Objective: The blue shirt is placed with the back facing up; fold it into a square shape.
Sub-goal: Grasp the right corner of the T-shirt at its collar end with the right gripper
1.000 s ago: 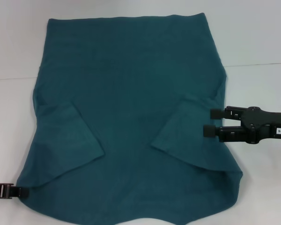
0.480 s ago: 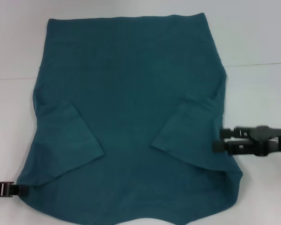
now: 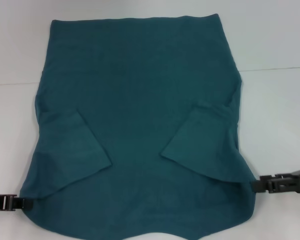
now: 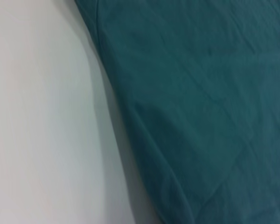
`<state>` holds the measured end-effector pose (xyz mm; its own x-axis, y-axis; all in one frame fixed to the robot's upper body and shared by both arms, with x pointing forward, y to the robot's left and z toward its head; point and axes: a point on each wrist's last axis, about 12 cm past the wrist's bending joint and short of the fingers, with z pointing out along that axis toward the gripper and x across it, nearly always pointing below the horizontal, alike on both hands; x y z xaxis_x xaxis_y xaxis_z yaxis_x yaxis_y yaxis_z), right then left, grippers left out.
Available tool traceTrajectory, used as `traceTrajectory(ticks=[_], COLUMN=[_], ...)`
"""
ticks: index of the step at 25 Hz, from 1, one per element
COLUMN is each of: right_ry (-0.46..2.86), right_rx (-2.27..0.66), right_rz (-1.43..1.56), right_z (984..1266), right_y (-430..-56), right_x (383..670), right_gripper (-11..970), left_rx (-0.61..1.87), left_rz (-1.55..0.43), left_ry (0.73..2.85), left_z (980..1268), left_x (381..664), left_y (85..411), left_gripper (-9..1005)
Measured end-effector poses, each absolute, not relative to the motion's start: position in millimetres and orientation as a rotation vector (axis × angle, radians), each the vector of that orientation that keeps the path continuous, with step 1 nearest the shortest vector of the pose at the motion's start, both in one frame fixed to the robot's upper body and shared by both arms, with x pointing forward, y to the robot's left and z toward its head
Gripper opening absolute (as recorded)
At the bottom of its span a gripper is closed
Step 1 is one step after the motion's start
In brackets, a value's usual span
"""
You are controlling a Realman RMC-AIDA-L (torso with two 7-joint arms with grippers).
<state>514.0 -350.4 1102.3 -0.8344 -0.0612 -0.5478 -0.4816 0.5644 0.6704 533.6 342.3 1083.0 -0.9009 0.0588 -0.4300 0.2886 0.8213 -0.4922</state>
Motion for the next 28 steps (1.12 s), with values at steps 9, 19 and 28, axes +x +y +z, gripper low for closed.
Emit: traceTrajectory(ticks=[9,19,28], right_ry=[2.389,2.505,2.527], right_rx=[-0.333,-0.282,-0.268], right_rz=[1.174,1.086,1.064], right_z=[1101.6,1092.5,1091.5], right_y=[-363.9,-349.1,-339.2], right_x=[500.6,518.8,529.1], right_gripper=[847,851,850], left_rx=[0.265,0.276,0.282], left_rz=[-0.806,-0.811,-0.808], left_ry=[2.604,2.605,2.603], left_z=[1080.1,1080.0,1080.1], left_x=[532.1,532.8,533.0], left_y=[339.0,336.1,336.2], left_gripper=[26,26,27])
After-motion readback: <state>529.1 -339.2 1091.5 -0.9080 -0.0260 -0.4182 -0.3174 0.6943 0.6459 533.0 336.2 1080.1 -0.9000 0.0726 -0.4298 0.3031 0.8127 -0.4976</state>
